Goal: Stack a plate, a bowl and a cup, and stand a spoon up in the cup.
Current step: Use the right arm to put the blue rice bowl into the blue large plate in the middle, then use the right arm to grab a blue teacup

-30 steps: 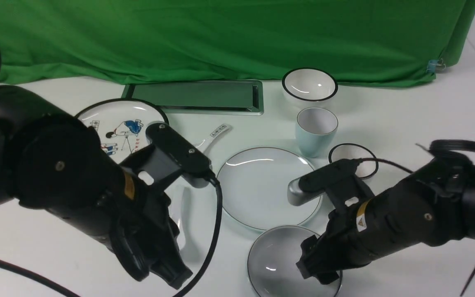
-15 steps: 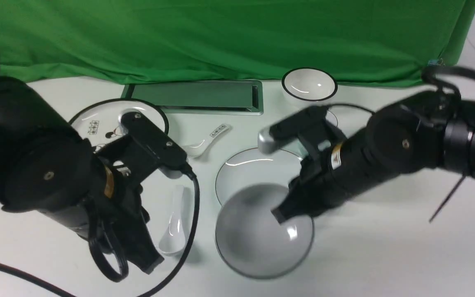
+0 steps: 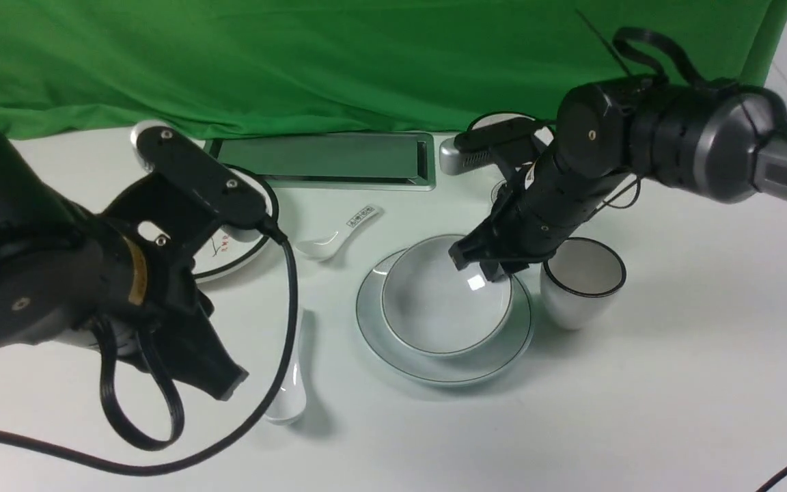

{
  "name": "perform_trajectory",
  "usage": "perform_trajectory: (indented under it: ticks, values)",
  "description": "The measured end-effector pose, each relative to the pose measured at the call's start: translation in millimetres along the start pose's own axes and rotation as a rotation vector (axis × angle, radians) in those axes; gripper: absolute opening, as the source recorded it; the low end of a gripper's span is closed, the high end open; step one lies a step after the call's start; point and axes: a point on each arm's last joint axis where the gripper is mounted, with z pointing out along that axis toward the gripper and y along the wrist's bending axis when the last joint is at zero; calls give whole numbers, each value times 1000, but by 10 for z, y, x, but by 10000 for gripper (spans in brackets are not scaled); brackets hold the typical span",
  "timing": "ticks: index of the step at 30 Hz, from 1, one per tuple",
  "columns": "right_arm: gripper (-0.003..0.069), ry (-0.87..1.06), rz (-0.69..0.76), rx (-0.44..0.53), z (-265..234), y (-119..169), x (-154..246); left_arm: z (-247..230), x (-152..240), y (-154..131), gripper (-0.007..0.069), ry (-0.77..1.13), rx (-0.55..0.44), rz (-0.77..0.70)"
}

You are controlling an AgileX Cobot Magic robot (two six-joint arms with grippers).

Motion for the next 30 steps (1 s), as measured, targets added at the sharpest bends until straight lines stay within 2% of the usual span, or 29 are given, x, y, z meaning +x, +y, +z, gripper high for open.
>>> perform_trajectory:
  ticks: [2, 4, 10, 13, 20, 24, 30]
  values:
    - [83, -4, 2, -2, -5, 2, -13, 0, -10, 3, -11, -11, -3, -5]
    - [127, -1, -2, 1, -7, -1, -17, 0, -25, 12, -11, -27, -13, -16]
    - [458, 6, -67, 72, -252, -60, -155, 12, -24, 74, -9, -33, -31, -70]
    - [533, -59, -62, 104, -511, -152, -318, 41, 0, 198, -9, -28, -39, -147]
    - [551, -214, 55, 176, -781, -636, -522, 203, 124, 621, -8, 1, -19, -393]
    - [551, -184, 89, 194, -532, -836, -495, 333, 172, 727, -3, 35, 18, -458]
    - [551, -101, 115, 179, 23, -901, -423, 467, 161, 708, 36, 68, 50, -463]
